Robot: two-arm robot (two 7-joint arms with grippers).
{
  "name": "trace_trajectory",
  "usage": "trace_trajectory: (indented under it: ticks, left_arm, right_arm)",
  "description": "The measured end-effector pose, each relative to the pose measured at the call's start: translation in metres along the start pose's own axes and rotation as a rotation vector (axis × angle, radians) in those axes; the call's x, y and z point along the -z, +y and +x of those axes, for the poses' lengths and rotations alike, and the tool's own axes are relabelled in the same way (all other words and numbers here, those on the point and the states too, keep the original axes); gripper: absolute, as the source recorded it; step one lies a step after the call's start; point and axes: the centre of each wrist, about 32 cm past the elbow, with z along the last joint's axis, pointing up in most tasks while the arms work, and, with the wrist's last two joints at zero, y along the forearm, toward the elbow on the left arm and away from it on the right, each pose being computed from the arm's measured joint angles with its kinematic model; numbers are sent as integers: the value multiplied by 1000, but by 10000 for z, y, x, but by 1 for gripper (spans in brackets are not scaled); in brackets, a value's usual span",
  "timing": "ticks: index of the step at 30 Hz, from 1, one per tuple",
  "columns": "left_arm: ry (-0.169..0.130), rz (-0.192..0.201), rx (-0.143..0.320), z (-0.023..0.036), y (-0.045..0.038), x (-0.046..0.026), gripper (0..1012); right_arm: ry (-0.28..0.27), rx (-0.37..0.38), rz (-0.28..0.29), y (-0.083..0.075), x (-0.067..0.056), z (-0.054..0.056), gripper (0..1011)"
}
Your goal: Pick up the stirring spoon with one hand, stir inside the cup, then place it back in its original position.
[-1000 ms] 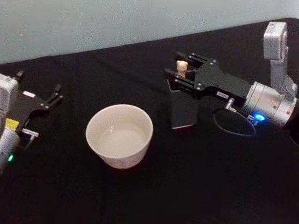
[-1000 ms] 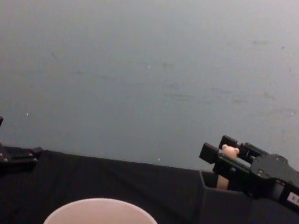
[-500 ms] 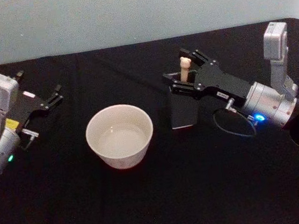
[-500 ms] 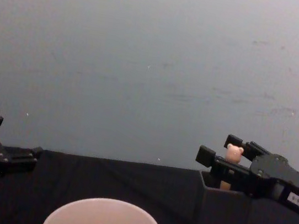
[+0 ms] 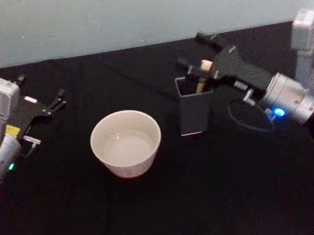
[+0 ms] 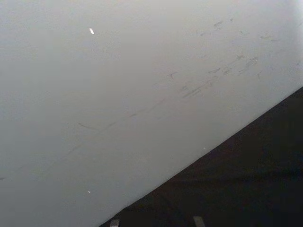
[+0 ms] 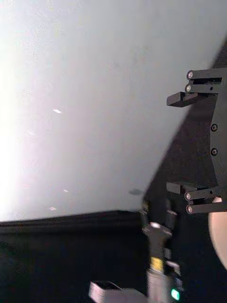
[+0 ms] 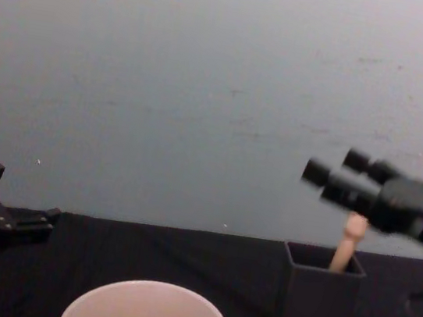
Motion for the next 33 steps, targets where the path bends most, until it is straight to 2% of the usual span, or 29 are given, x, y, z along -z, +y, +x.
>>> trace_trajectory:
  ticks: [2,5,6,11,15,18,19,22,28,33]
  left_arm:
    - [0,0,0,0,0,0,1001]
    - [0,0,0,0,0,0,1001]
    - [0,0,0,0,0,0,1001]
    - [0,0,0,0,0,0,1001]
    - [0,0,0,0,0,0,1001]
    - [0,0,0,0,0,0,1001]
    - [0,0,0,0,0,0,1001]
    - [0,0,0,0,0,0,1001]
    - [0,0,0,0,0,0,1001]
    - [0,0,0,0,0,0,1001]
  right_arm:
    - [-17,37,46,-17,-97,19,1004]
    - [-33,95,78,-46,-163,36,1004]
    - [-33,95,78,-46,-163,36,1004]
    - [-81,235,87,-96,-182,59,1004]
    - [-102,320,47,-136,-112,73,1004]
    - [-102,385,-19,-173,15,66,1004]
    - [-102,385,-19,-173,15,66,1004]
    - [-91,425,-80,-192,152,39,1004]
    - [-77,457,-151,-197,326,2,1004]
    - [-78,456,-152,-193,323,3,1004]
